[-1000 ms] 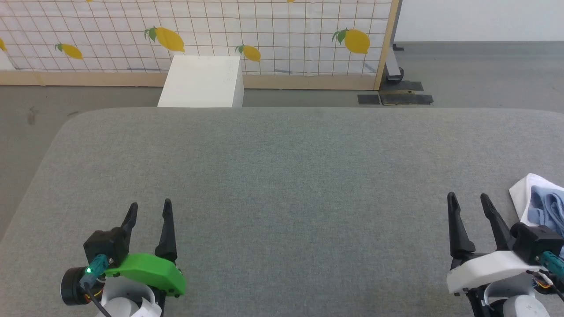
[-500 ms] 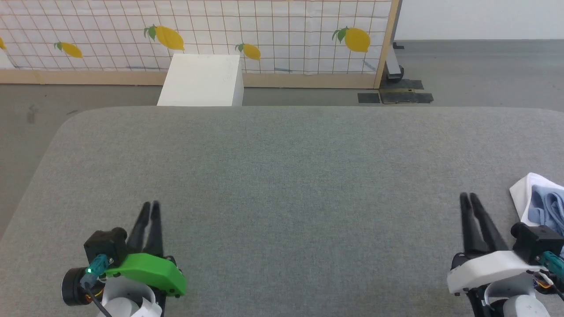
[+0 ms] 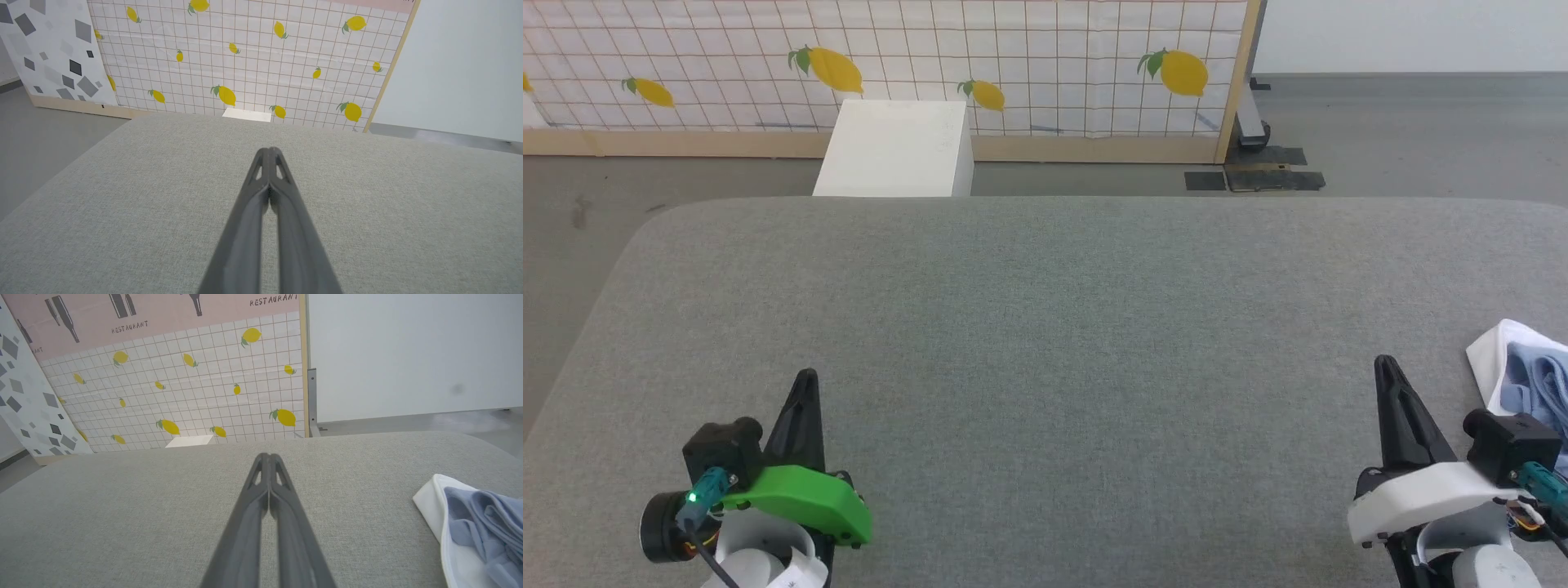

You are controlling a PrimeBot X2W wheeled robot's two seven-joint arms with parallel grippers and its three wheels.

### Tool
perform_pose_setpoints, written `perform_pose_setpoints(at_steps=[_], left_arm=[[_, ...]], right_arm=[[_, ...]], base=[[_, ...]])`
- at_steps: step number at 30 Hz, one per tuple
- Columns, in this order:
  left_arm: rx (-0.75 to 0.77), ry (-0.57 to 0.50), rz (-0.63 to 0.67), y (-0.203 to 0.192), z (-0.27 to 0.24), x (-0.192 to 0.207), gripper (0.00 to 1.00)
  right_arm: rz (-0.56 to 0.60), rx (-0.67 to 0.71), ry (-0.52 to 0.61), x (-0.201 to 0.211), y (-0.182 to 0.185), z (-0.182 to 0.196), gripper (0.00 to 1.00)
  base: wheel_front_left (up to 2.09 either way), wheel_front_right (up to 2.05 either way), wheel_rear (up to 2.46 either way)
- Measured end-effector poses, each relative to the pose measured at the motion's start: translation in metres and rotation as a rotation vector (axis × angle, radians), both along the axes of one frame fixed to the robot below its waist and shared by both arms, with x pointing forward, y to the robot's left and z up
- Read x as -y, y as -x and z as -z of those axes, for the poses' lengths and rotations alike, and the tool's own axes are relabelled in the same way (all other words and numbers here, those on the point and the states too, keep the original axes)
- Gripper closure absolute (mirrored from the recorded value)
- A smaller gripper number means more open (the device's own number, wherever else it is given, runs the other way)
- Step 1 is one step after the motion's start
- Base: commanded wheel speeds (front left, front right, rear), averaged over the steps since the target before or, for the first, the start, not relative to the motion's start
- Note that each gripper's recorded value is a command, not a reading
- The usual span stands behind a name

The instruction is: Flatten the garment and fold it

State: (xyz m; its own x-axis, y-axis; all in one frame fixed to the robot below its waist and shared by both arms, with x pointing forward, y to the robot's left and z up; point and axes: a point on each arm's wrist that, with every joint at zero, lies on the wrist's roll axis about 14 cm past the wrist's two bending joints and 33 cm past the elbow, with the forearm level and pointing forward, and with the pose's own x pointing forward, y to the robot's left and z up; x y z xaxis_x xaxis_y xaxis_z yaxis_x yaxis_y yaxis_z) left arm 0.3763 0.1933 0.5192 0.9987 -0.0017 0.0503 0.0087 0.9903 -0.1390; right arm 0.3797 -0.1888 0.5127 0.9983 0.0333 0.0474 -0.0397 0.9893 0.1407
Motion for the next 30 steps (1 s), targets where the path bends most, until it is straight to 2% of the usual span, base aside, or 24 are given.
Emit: perform_pose_setpoints(at_steps=[30], left_arm=[[0.007,-0.045,0.014,-0.0021,-0.0073,0.0084,1.0]], right_arm=[[-0.03,0.001,0.052,-0.0084,-0.0006,-0.0073,1.0]], base=[[0.0,0.0,0.0]])
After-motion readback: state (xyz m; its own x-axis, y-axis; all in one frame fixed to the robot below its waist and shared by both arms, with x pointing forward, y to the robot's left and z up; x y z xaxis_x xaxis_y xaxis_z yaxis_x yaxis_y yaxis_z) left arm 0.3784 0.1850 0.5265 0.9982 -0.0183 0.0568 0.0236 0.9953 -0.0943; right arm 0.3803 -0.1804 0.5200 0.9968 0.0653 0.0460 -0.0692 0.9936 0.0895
